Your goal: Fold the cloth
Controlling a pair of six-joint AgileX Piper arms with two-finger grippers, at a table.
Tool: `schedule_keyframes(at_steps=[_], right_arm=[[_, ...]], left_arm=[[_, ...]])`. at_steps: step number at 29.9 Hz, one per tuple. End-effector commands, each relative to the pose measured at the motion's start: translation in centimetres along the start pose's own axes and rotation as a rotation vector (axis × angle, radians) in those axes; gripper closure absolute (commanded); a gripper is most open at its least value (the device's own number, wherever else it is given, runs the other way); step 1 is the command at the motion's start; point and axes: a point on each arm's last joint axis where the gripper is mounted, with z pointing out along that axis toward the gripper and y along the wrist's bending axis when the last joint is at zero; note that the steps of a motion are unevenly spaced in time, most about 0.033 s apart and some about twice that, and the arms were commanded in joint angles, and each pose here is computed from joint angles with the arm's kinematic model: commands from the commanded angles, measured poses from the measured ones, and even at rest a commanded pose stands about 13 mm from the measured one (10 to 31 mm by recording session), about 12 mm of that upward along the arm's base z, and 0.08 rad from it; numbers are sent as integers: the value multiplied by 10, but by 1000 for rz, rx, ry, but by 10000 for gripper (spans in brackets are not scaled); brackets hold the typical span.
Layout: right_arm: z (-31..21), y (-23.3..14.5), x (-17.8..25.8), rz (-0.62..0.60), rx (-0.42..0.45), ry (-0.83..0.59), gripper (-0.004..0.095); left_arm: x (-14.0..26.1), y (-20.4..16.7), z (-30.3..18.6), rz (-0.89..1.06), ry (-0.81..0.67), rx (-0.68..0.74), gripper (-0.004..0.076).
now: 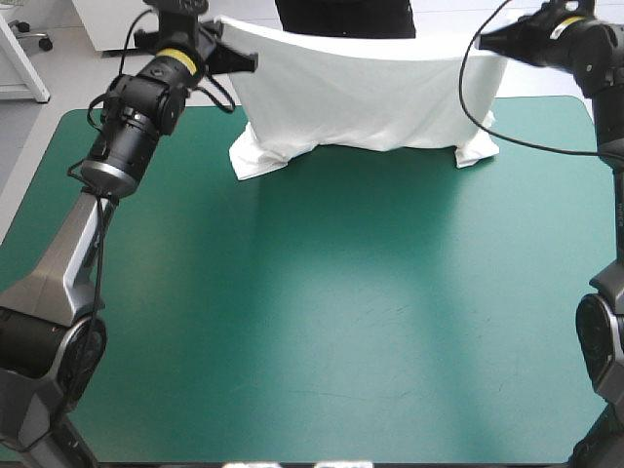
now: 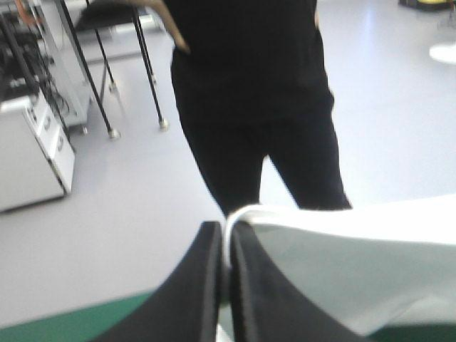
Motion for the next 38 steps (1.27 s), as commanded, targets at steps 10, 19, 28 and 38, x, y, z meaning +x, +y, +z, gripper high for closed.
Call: schedule_keyframes(at_steps=[10,19,28,38], right_arm=[[25,6,147,13,-149,639,924],[14,18,234,-30,-165,933,925],[-19,24,259,-65,-153,1003,925],[-45,22,290,-63,-139,1104,925]], left_arm=[[130,-22,-82,57,443,163,733],[198,-43,-134,67,648,241,733],[234,-60,-178,42,866,291,733],[263,-75,-219,-39,1013,356,733]])
